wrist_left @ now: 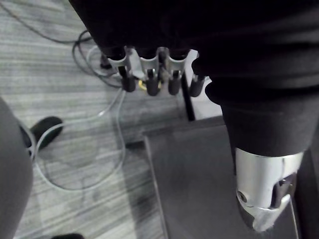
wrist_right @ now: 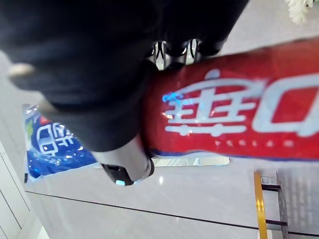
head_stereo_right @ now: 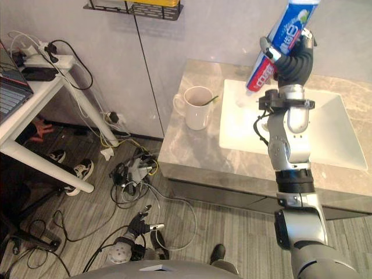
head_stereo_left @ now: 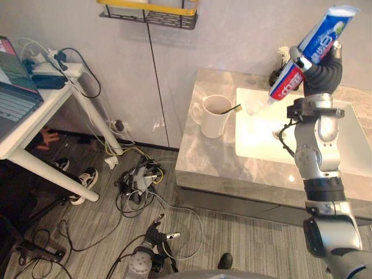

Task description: Organize washtable

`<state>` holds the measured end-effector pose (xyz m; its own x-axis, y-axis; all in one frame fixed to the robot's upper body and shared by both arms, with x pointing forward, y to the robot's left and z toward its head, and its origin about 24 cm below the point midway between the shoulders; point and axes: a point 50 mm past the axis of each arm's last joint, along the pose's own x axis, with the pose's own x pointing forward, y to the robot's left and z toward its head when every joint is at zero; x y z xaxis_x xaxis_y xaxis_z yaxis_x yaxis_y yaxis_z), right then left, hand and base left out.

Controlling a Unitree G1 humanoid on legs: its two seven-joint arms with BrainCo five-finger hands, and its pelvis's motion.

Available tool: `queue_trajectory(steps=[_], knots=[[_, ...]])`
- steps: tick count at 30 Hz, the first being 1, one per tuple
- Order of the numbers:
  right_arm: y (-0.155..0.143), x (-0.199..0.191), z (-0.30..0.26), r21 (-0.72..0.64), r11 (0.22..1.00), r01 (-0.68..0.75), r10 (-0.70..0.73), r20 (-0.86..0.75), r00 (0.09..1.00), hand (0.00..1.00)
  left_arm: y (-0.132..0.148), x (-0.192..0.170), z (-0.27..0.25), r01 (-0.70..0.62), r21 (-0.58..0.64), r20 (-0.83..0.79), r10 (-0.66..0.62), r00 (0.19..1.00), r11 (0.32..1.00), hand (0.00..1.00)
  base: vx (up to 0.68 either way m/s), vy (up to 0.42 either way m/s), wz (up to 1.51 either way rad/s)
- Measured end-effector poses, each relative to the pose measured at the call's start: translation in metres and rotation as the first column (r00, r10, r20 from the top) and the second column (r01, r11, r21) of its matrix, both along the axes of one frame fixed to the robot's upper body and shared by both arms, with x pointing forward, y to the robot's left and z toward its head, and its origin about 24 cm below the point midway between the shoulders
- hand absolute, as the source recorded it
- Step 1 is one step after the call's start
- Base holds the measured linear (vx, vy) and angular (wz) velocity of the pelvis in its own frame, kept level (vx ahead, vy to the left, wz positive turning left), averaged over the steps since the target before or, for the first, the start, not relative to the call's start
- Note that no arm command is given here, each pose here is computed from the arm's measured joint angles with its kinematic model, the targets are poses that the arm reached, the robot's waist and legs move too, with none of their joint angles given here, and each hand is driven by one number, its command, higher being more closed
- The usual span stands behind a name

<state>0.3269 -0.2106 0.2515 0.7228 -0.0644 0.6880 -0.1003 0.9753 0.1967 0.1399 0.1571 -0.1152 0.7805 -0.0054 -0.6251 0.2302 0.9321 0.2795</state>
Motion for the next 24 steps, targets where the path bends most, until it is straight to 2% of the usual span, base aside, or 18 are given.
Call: queue_trajectory(steps=[9, 24], knots=[[0.011, 0.005, 0.041, 0.038, 0.999, -0.011, 0.007, 0.106, 0.994, 1.00, 0.002, 0.008, 0.001, -0.026, -0.007, 0.016, 0.026, 1.000, 1.000, 0.00, 0.01, -0.001, 0.05], [0.025, 0.005, 0.047, 0.075, 0.995, -0.066, 0.055, 0.133, 0.990, 1.00, 0.011, 0.012, 0.000, -0.090, 0.018, 0.014, 0.090, 0.996, 0.996, 0.00, 0.01, -0.002, 0.02]])
